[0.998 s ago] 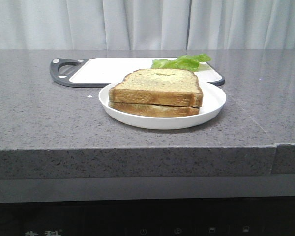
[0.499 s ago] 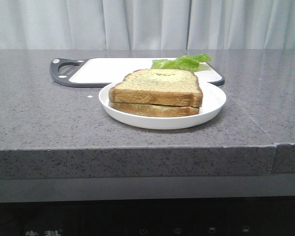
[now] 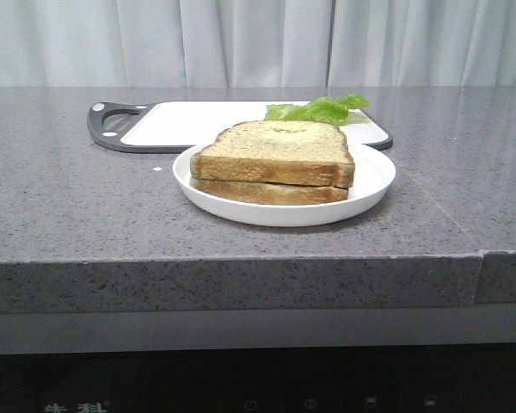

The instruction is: Left arm grabs bread, right arm adds lettuce

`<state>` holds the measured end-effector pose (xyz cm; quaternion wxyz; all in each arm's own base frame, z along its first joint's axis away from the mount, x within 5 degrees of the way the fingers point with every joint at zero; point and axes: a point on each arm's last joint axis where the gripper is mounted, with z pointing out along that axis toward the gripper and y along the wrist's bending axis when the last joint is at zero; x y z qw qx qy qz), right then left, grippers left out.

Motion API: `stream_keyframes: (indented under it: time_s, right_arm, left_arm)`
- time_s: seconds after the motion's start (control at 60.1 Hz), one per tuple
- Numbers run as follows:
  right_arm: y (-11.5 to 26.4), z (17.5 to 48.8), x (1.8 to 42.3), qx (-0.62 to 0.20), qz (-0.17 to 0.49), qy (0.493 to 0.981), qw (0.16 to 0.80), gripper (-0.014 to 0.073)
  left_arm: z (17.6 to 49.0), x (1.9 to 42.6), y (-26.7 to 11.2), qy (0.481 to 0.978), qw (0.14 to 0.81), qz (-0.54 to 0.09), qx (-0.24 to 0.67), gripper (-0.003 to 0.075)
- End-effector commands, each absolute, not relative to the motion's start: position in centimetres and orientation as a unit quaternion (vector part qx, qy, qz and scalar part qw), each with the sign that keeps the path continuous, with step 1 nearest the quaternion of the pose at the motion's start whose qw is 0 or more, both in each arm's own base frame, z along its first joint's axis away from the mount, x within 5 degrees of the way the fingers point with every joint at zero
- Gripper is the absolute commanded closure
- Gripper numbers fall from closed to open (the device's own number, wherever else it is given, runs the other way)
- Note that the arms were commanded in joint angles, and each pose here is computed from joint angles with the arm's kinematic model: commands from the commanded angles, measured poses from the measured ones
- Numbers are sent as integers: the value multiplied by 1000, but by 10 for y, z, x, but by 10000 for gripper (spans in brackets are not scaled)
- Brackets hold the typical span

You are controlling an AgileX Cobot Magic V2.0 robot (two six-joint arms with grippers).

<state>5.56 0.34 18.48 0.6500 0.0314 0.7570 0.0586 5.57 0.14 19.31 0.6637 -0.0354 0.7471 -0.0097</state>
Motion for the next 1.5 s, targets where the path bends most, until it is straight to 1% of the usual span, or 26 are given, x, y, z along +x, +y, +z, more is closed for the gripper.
stream_keyframes:
  time_s: [0.0, 0.166, 0.349, 0.482, 0.582, 0.665, 0.781, 0.881, 1.031, 1.147, 1.214, 1.264, 1.28, 1.314, 1.33, 1.347, 1.38, 1.397, 1.43, 1.447, 1.48]
  right_arm:
    - [2, 194, 55, 28, 50, 721, 691, 657]
    - [2, 194, 55, 28, 50, 721, 691, 657]
    - [2, 196, 55, 28, 50, 714, 698, 657]
    - [2, 206, 54, 28, 50, 696, 715, 657]
    - [2, 227, 49, 26, 51, 685, 726, 657]
    - [2, 252, 46, 21, 47, 679, 732, 657]
    - [2, 284, 45, 17, 45, 687, 725, 657]
    - [2, 307, 53, 12, 36, 695, 718, 657]
    - [2, 326, 65, 11, 33, 702, 711, 657]
    - [2, 327, 67, 11, 33, 706, 708, 648]
    - [2, 326, 67, 11, 33, 707, 706, 596]
    - [2, 326, 67, 11, 33, 708, 706, 517]
    - [2, 326, 67, 11, 33, 708, 706, 488]
    - [2, 326, 67, 11, 33, 708, 706, 402]
    - [2, 326, 67, 11, 33, 708, 706, 365]
    - [2, 326, 67, 11, 33, 708, 706, 308]
    - [2, 326, 67, 11, 33, 708, 705, 234]
    - [2, 326, 67, 11, 33, 708, 705, 182]
    - [2, 326, 67, 11, 33, 708, 705, 124]
    - [2, 326, 67, 11, 33, 708, 705, 87]
    - [2, 326, 67, 11, 33, 708, 705, 40]
  left_arm:
    - [200, 55, 1, 713, 700, -17, -38, 741]
    - [201, 55, 1, 711, 702, -17, -39, 741]
    - [206, 55, 2, 692, 721, -16, -39, 741]
    - [220, 53, 2, 672, 740, -16, -38, 741]
    - [240, 49, 1, 663, 748, -14, -34, 741]
    - [268, 46, 1, 660, 750, -16, -33, 741]
    - [298, 54, 1, 685, 727, -16, -33, 741]
    - [316, 66, 1, 698, 716, -16, -34, 741]
    - [321, 83, 2, 714, 699, -16, -35, 741]
    - [322, 83, 2, 713, 700, -16, -35, 736]
    - [322, 83, 2, 713, 700, -16, -35, 690]
    - [322, 83, 2, 713, 700, -16, -35, 619]
    - [322, 83, 2, 713, 700, -16, -35, 578]
    - [322, 83, 2, 713, 700, -16, -35, 512]
    - [322, 83, 2, 713, 700, -16, -35, 456]
    - [322, 83, 2, 713, 700, -16, -35, 417]
    - [322, 83, 2, 713, 700, -16, -35, 338]
    - [322, 83, 2, 713, 700, -16, -35, 282]
    - [322, 83, 2, 713, 700, -16, -35, 204]
    - [322, 83, 2, 713, 700, -16, -35, 178]
    - [322, 83, 2, 713, 700, -16, -35, 134]
